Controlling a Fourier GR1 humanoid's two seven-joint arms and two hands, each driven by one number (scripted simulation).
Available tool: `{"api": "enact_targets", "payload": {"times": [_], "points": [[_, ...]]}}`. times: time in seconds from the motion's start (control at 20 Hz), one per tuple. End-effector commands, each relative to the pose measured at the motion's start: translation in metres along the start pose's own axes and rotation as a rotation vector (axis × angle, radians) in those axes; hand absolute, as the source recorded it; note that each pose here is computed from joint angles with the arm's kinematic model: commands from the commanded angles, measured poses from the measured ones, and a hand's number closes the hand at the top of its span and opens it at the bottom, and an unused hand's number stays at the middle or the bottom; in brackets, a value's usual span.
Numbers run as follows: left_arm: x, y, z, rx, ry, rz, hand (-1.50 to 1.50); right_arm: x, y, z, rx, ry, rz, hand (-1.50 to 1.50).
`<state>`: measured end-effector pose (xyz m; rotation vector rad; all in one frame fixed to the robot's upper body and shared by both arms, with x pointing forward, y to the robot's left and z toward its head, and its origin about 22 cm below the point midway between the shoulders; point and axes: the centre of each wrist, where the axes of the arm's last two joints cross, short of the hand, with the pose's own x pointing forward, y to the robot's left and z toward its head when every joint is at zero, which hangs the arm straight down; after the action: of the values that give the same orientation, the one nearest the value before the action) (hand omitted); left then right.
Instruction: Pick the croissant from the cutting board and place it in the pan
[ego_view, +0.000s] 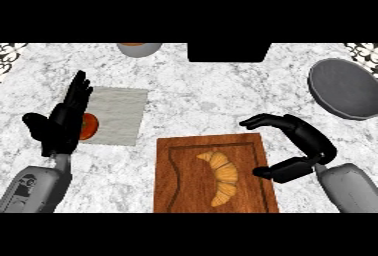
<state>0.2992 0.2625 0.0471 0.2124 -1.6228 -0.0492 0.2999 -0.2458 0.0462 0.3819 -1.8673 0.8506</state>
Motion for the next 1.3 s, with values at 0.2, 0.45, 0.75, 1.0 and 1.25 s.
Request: {"api": "enact_targets", "payload": {"times": [0.2, 0.45, 0.75, 1.0, 1.25], "points": [[0.000, 0.015, 0.004, 0.002, 0.019, 0.007, 0.00, 0.065, -0.097, 0.019, 0.125, -0.019, 0.293, -1.50], [0.006, 0.012, 0.003, -0.012, -0.001, 0.020, 0.00, 0.111, -0.119, -0.008, 0.270, 0.073, 0.508, -1.50], [0.008, 0.003, -0.003, -0.008, 0.011, 0.020, 0.00, 0.146, -0.082, -0.045, 0.303, 0.076, 0.529, -1.50], [0.007, 0.000, 0.004, -0.002, -0.001, 0.009, 0.00, 0.159, -0.053, -0.070, 0.304, 0.074, 0.576, -1.50], [-0.005, 0.021, -0.007, 0.008, 0.016, 0.016, 0.00, 0.162, -0.026, -0.079, 0.424, 0.075, 0.489, -1.50]]}}
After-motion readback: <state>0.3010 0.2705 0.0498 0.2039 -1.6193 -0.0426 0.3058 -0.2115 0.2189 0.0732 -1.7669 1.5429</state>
